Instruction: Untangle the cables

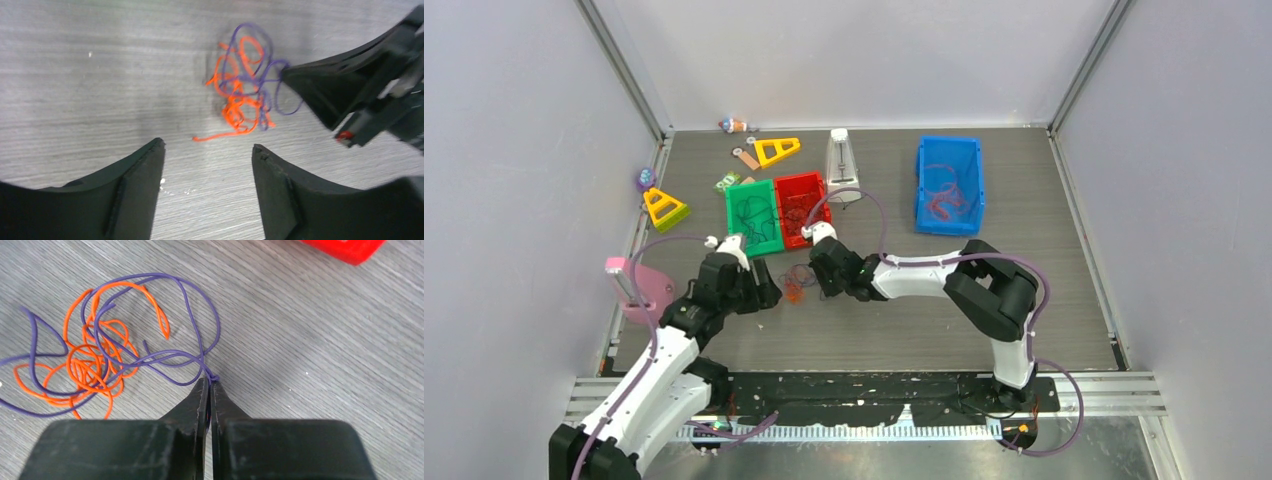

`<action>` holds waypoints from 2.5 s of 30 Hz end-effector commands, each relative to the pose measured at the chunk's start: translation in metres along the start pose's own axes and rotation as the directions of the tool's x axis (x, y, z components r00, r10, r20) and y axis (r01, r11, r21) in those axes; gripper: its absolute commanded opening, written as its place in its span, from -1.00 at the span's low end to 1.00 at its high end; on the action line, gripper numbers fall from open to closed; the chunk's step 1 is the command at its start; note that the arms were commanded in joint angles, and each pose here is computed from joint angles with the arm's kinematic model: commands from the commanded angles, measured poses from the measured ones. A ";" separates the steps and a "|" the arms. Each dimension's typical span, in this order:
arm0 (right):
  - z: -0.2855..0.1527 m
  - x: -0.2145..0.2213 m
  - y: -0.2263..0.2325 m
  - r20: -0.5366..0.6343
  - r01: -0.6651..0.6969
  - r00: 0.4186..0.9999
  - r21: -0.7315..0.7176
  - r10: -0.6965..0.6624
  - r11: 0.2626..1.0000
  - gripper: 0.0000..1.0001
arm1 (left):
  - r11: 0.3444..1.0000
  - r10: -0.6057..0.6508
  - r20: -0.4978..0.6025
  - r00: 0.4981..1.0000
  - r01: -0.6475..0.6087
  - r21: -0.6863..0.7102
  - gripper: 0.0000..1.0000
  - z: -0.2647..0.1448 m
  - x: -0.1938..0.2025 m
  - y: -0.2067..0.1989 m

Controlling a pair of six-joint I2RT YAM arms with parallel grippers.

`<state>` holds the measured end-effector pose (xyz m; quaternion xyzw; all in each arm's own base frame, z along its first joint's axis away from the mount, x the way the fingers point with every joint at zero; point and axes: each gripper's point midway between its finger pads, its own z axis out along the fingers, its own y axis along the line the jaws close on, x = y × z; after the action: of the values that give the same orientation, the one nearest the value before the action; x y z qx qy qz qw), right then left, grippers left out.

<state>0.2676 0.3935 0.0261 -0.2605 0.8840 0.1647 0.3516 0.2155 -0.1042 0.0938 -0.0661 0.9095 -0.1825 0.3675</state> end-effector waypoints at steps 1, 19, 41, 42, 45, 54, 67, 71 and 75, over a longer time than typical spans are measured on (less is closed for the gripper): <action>-0.018 -0.025 0.003 0.086 -0.019 0.996 -0.033 0.022 0.999 -0.89 | 1.000 0.005 -0.002 1.000 -0.005 0.006 0.24 0.007 0.011 0.003; -0.034 -0.026 0.006 0.033 -0.127 0.990 -0.251 0.140 0.960 -0.89 | 0.978 0.200 -0.089 0.976 -0.204 -0.044 0.44 0.050 0.007 -0.008; -0.134 -0.021 -0.186 0.291 -0.510 0.832 0.072 0.471 0.857 -0.89 | 1.000 -0.022 0.081 0.996 0.024 -0.018 -1.00 0.042 -0.029 0.008; -0.143 -0.016 -0.194 0.300 -0.520 0.829 0.101 0.472 0.848 -0.89 | 0.999 -0.044 0.102 0.994 0.046 -0.014 -1.00 0.038 -0.032 0.009; -0.173 -0.010 -0.232 0.385 -0.567 0.796 0.206 0.467 0.797 -0.89 | 0.992 -0.116 0.185 0.976 0.124 -0.036 -1.00 0.023 -0.043 0.020; -0.268 -0.030 -0.271 0.594 -0.620 0.719 0.313 0.361 0.719 -0.90 | 0.943 -0.234 0.483 0.844 0.318 -0.099 -1.00 -0.032 -0.080 0.053; -0.264 -0.060 -0.206 0.531 -0.443 0.760 0.001 0.374 0.897 -0.89 | 0.983 -0.149 0.540 0.828 0.181 -0.006 -1.00 -0.083 -0.133 0.012; -0.275 -0.074 -0.183 0.526 -0.363 0.773 -0.094 0.356 0.927 -0.89 | 0.992 -0.130 0.516 0.847 0.111 0.068 -1.00 -0.094 -0.146 -0.013; -0.281 -0.087 -0.146 0.494 -0.242 0.808 -0.219 0.322 0.945 -0.89 | 0.979 -0.123 0.464 0.877 0.029 0.204 -1.00 -0.102 -0.159 -0.053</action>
<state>0.2702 0.1326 0.2160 -0.0025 0.8188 0.2620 0.5108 0.2568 -0.0503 0.2458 -0.1833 0.7764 -0.1902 0.5722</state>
